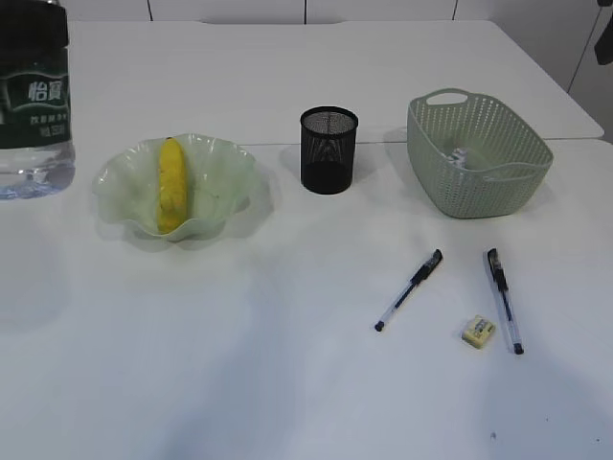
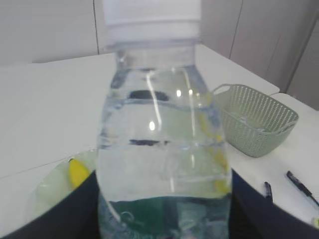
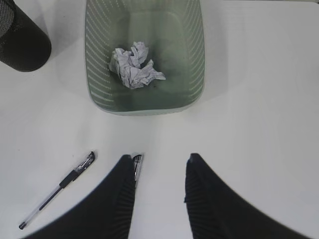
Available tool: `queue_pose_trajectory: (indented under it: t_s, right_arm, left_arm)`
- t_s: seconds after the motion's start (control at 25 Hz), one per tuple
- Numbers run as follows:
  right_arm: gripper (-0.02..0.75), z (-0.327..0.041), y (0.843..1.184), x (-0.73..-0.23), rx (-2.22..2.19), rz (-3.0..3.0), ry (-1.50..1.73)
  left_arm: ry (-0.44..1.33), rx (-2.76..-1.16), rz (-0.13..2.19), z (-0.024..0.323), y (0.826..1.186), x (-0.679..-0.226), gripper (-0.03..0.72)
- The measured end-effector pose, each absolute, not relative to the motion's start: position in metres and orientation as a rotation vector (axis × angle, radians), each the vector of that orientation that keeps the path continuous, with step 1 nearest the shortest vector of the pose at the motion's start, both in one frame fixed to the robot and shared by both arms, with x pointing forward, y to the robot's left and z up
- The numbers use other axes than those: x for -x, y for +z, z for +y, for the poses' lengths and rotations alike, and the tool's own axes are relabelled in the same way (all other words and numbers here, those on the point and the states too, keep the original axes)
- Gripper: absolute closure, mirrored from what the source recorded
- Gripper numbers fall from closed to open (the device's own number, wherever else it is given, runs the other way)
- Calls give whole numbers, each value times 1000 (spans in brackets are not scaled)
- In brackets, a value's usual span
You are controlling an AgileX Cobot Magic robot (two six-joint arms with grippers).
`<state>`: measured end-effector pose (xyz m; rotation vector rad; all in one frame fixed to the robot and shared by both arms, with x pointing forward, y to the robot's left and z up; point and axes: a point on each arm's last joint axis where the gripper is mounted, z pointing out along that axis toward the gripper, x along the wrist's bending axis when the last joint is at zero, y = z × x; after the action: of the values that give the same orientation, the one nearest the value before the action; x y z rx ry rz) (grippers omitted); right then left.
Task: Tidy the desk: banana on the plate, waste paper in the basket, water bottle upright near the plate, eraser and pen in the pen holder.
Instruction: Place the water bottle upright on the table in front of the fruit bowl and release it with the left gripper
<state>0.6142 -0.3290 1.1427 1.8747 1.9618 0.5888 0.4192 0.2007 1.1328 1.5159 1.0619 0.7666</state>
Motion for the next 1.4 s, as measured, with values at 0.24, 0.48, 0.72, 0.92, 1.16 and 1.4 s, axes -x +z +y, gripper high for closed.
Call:
queue_pose_trajectory:
  t_s: [0.24, 0.48, 0.72, 0.92, 1.16, 1.4]
  right_arm:
    - [477, -329, 1143, -615, -1869, 1959, 592]
    - [477, -330, 1143, -615, -1863, 1958, 586]
    - [477, -330, 1143, -615, -1860, 1957, 585]
    - [477, -330, 1143, -615, -1857, 1957, 586]
    - [477, -330, 1143, -615, -1854, 1958, 584]
    - [477, -330, 1143, -615, -1852, 1957, 584]
  left_arm:
    - [731, -1538, 929, 185, 1131, -426, 319]
    - [685, -1583, 824, 169, 1122, -435, 319]
    - [630, -1632, 788, 155, 1107, -446, 319]
    - [621, -1680, 771, 149, 1096, -453, 319]
    - [622, -1668, 744, 155, 1093, -464, 319]
    - [640, -1645, 779, 171, 1088, -480, 319]
